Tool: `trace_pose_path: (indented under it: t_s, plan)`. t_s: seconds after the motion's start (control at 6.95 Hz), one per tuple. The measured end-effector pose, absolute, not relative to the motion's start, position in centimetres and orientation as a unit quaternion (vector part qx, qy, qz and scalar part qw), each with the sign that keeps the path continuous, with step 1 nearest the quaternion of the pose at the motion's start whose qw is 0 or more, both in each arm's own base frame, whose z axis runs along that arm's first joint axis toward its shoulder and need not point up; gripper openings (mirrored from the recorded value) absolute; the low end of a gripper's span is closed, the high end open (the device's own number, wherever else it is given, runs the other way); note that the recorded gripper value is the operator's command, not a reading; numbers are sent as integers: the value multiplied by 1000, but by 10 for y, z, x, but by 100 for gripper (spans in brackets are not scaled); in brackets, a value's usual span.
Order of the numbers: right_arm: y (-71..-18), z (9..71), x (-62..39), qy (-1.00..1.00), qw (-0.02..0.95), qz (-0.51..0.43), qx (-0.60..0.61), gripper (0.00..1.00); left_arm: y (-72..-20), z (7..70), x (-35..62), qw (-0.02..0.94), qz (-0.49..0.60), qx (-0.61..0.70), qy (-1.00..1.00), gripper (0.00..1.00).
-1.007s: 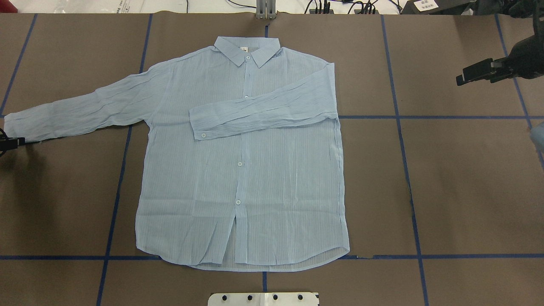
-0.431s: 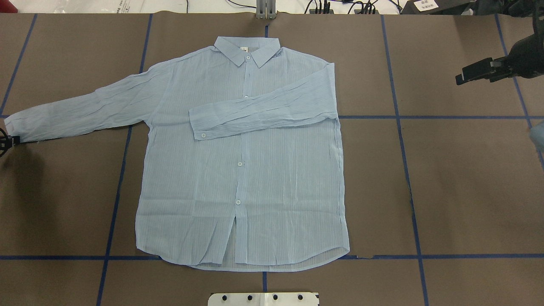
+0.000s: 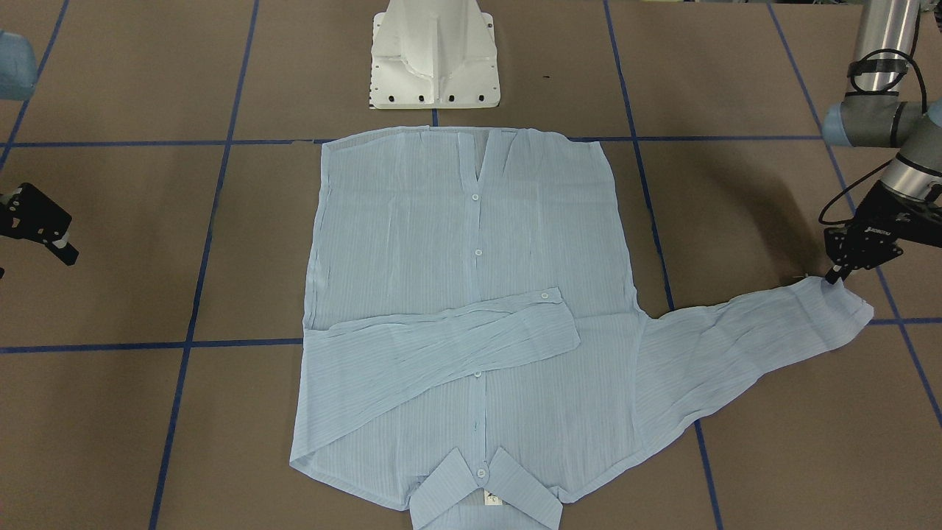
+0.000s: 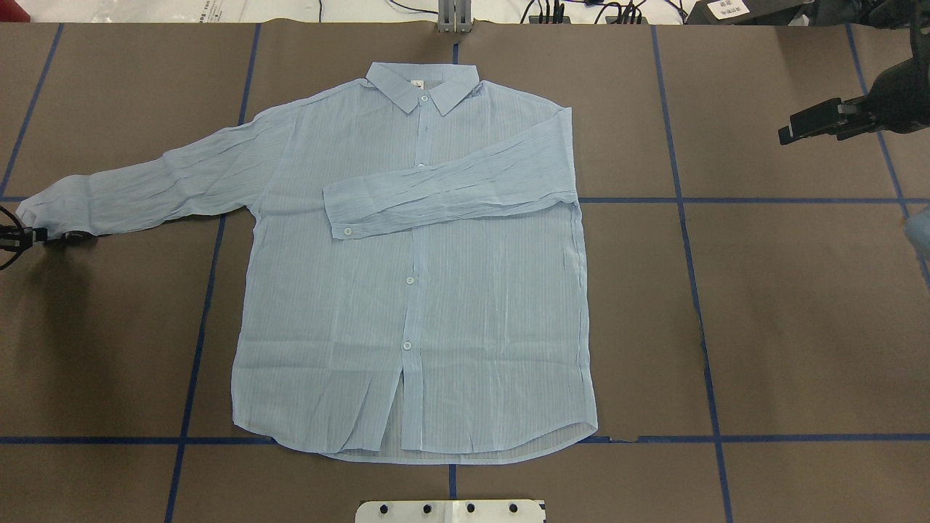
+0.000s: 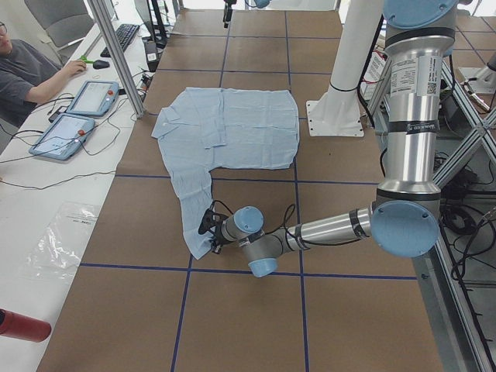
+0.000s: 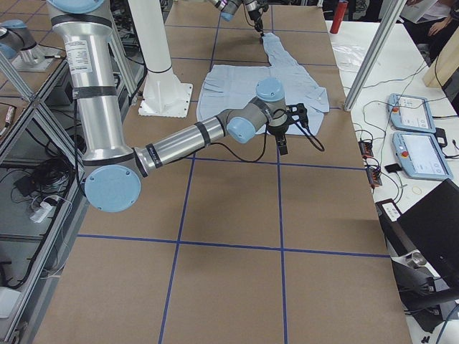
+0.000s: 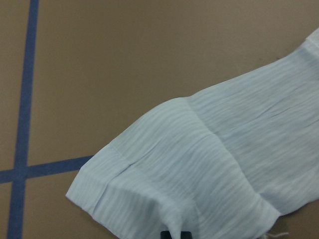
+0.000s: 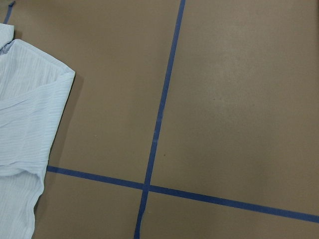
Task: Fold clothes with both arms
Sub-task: 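Carry the sleeve with the left gripper across the shirt front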
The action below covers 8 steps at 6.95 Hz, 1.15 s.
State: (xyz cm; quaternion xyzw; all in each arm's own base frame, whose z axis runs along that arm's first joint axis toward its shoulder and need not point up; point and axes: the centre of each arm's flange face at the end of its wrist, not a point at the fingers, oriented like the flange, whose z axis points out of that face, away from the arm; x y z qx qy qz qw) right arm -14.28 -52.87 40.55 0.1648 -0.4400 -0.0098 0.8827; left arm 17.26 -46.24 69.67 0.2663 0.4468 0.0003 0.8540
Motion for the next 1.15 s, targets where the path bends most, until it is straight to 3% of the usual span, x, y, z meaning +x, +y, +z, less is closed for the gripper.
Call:
trace_pose_path:
  t_s: [0.72,1.15]
  plan:
    - [-528,405,-143,-440,883,-9,165,100,-523,536,219,775,42,321,542,0]
    - [-528,405,-142,-440,883,-8,165,100,-564,400,328,739,20,276,615,0]
